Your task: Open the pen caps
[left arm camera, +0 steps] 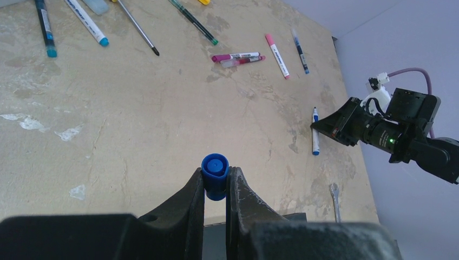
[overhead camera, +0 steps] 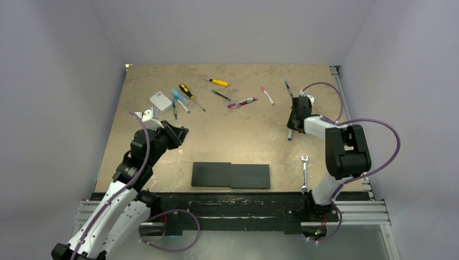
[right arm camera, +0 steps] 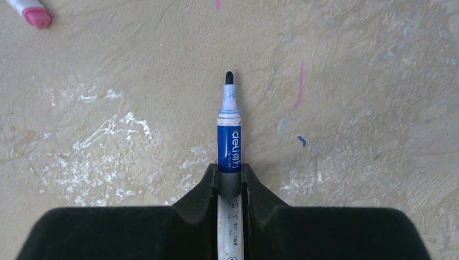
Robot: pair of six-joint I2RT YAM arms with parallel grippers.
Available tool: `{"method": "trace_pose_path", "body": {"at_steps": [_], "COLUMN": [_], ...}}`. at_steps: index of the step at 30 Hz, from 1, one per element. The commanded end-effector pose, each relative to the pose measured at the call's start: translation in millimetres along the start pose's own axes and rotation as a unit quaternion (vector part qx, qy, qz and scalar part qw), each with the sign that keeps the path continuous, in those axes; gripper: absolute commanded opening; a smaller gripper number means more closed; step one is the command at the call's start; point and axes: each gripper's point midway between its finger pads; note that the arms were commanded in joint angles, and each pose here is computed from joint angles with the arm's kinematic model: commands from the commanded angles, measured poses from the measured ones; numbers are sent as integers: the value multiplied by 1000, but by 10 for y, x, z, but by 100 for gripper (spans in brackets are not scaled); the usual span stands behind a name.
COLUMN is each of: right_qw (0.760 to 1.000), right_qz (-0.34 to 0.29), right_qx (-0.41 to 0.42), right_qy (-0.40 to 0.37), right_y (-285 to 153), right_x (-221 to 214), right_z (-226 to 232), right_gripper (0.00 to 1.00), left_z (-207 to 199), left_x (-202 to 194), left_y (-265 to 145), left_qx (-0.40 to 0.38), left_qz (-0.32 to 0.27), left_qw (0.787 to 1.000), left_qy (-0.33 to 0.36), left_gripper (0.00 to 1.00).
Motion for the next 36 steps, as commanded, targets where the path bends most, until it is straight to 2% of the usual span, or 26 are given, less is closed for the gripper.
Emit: {"method": "trace_pose_path", "body": {"at_steps": [1,3,5,6,8,9,11,14,16,22,25,31,36], "right_qw": [999,999,999,999,998,999,999,997,996,993,990,988,988], "right_qz": [32,38,47,50,51,50,41,59,62,33,36,64,75], "right_qx": [13,10,14,18,20,21,21,47,58,114,135,134,126], "right_qy": [1,3,5,6,7,7,5,-1,-11,-6,-19,-45,-38], "right_y": [-117,-113,-125,-138,-155,-164,-168,-184,-247,-745,-958,-977,-910], "right_x": [-152,-182,-212,-224,-206,-185,-125,-218,-299,-379,-580,-1015,-1166], "right_z": [9,2,13,26,39,51,60,176,310,822,993,1075,1025], "right_gripper": [3,11,28,32,35,33,20,5,0,0,0,0,0], "left_z": [-76,-77,-79,-80,-83,-83,-86,-113,-131,-111,-92,-64,-66], "left_x": [40,24,14,15,19,23,22,-6,-27,-44,-62,-164,-150], "left_y": [28,42,47,46,46,46,56,76,83,54,49,96,89], "left_qx": [-20,-21,-22,-22,-22,-22,-23,-31,-36,-32,-29,-29,-28], "left_qz": [-12,-10,-8,-7,-8,-9,-8,-2,1,5,5,18,18], "left_qw": [1000,1000,1000,1000,1000,1000,1000,999,999,999,999,999,999], "left_qy": [-11,-14,-15,-15,-14,-14,-16,-20,-24,-23,-25,-34,-31], "left_gripper": [0,0,0,0,0,0,0,0,0,0,0,0,0]}}
Point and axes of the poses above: each gripper's point midway between its finger pads, its own y axis out along the fingers, its own z axis along the line the jaws close on, x = y × z, and after that the axes turned 7 degrees about y, right-handed
